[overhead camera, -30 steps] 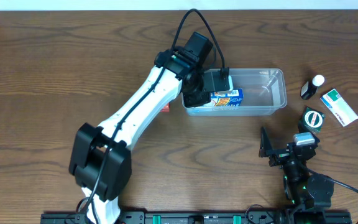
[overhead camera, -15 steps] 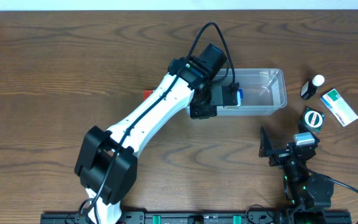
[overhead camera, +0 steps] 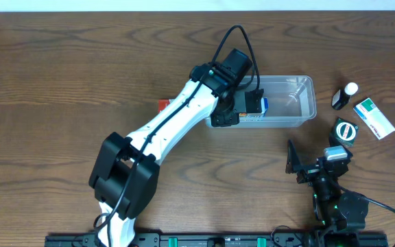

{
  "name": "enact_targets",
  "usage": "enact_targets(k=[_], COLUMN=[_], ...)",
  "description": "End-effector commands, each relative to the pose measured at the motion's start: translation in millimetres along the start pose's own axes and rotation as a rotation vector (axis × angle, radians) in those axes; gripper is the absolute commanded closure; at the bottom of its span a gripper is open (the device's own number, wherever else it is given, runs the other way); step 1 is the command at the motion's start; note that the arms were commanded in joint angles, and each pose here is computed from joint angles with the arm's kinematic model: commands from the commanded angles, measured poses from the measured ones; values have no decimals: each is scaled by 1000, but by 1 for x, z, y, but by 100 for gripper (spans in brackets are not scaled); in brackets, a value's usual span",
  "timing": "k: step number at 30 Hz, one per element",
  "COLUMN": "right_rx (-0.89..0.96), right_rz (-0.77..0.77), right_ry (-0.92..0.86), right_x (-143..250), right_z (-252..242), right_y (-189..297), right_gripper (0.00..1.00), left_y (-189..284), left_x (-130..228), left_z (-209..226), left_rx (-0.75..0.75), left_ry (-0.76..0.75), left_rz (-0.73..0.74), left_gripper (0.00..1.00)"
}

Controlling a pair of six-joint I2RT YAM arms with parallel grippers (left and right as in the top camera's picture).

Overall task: Pack container
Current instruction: 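Open the left gripper and withdraw it from the container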

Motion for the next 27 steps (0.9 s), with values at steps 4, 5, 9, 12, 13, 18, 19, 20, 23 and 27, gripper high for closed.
enact_targets(k=[4, 5, 9, 12, 13, 18, 19, 20, 23, 27], right_rx=[-4, -4, -4, -4, -4, -4, -4, -4, -4, -4], right_rz=[-1, 0, 0, -1, 0, 0, 0, -1, 0, 0], right_ry=[-10, -10, -10, -10, -10, -10, -10, -10, -10, -10], right_x=[1, 1, 1, 1, 1, 1, 1, 1, 1, 1], right_z=[1, 1, 1, 1, 1, 1, 1, 1, 1, 1], right_y=[0, 0, 0, 0, 0, 0, 0, 0, 0, 0], right_gripper=[1, 1, 1, 1, 1, 1, 1, 1, 1, 1], left_y=[-16, -16, -13, -10, -8, 21, 33, 49, 93, 136], left_x=[6, 5, 2, -1, -2, -5, -4, -1, 17, 58], left_z=[6, 9, 33, 44, 46, 50, 51, 53, 59, 63], left_rx=[-7, -32, -250, -332, -354, -438, -472, -504, -549, -534], left_ry=[24, 22, 143, 207, 233, 398, 474, 570, 864, 1140], left_rz=[41, 43, 51, 28, 17, -56, -85, -122, -223, -254], left_gripper=[95, 94, 94, 94, 94, 94, 94, 94, 94, 93])
Point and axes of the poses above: each gripper's point midway between its finger pads, its own y axis back along the fingers, its own z axis along the line the jaws close on, x = y × z, the point moved 8 cm from there along y, back along the fingers, and after that the axes turned 15 degrees about y, right-handed, at the moved point
